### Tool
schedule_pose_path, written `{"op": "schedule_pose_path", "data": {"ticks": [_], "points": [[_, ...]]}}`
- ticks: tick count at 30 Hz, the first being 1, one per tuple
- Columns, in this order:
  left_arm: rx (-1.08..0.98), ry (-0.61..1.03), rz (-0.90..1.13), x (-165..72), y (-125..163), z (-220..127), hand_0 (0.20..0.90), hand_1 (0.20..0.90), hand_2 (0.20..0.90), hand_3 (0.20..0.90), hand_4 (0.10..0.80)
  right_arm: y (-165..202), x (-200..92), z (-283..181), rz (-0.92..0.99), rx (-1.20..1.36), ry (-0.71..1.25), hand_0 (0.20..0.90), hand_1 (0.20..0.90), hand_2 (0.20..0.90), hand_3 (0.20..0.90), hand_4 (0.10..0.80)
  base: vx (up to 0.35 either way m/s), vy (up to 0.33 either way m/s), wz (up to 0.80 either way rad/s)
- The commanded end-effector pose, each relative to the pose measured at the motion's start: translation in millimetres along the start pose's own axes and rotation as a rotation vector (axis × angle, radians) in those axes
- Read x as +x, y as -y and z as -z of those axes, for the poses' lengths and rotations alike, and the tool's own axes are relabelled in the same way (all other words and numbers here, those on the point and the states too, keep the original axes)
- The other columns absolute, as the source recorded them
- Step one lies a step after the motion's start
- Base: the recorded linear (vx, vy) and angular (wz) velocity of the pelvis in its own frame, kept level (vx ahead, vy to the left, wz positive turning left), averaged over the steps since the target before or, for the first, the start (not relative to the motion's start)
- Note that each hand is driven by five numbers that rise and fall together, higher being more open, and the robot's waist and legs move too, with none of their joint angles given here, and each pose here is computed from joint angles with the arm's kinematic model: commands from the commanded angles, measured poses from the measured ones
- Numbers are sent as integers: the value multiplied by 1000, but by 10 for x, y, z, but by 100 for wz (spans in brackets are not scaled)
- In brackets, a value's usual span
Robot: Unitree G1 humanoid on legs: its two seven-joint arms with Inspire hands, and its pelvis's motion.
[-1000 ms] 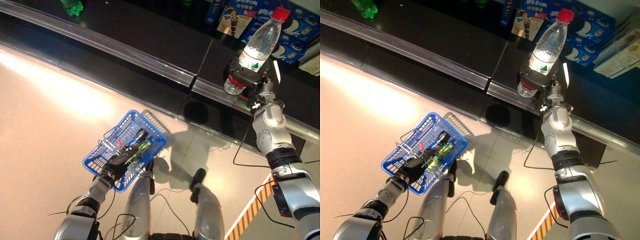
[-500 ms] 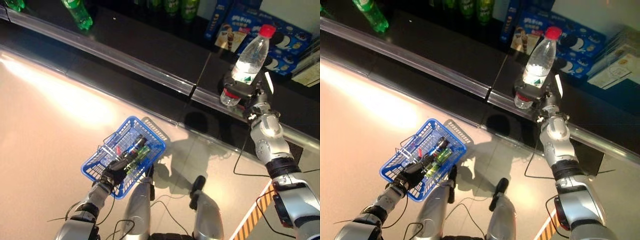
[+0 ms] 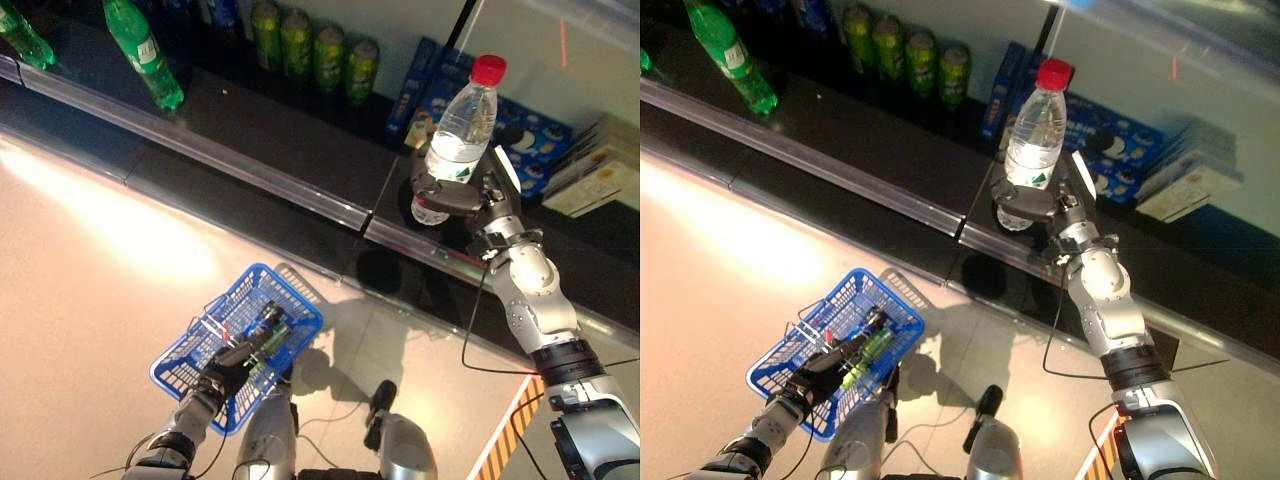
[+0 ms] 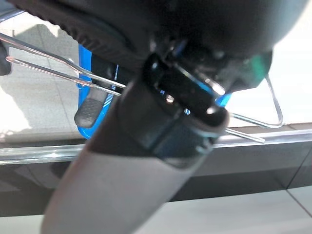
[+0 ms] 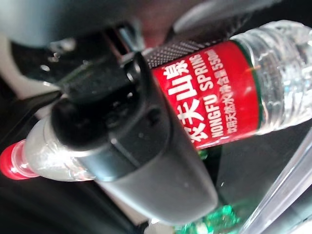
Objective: Pick up the drink and place into the basket.
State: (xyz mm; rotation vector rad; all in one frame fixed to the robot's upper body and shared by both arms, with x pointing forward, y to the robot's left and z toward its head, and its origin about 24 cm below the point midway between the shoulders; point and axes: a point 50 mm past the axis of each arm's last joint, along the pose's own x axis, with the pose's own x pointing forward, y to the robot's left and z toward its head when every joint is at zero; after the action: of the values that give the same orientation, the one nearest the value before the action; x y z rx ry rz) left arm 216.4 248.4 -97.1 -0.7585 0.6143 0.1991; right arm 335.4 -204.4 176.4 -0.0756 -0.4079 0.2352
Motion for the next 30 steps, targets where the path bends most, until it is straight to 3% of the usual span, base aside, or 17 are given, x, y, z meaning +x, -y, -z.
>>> {"op": "schedule_pose_path", "data": {"ticks": [1, 15, 30], "points": [[27, 4, 105, -96, -19, 156, 300, 300, 300, 200, 100, 37, 36, -417, -15, -8, 234, 300, 300, 300, 200, 100, 77, 8, -2], [-71, 174, 389, -48, 456, 32, 300, 300, 300, 200, 100, -158, -120, -252, -84, 48, 187, 300, 300, 300, 200, 100, 22, -5, 3], [-6, 328, 766, -232, 1202, -294, 300, 300, 300, 200, 100, -422, -144, -151, -137, 122, 184, 300, 300, 300, 200, 100, 23, -34, 10]]}}
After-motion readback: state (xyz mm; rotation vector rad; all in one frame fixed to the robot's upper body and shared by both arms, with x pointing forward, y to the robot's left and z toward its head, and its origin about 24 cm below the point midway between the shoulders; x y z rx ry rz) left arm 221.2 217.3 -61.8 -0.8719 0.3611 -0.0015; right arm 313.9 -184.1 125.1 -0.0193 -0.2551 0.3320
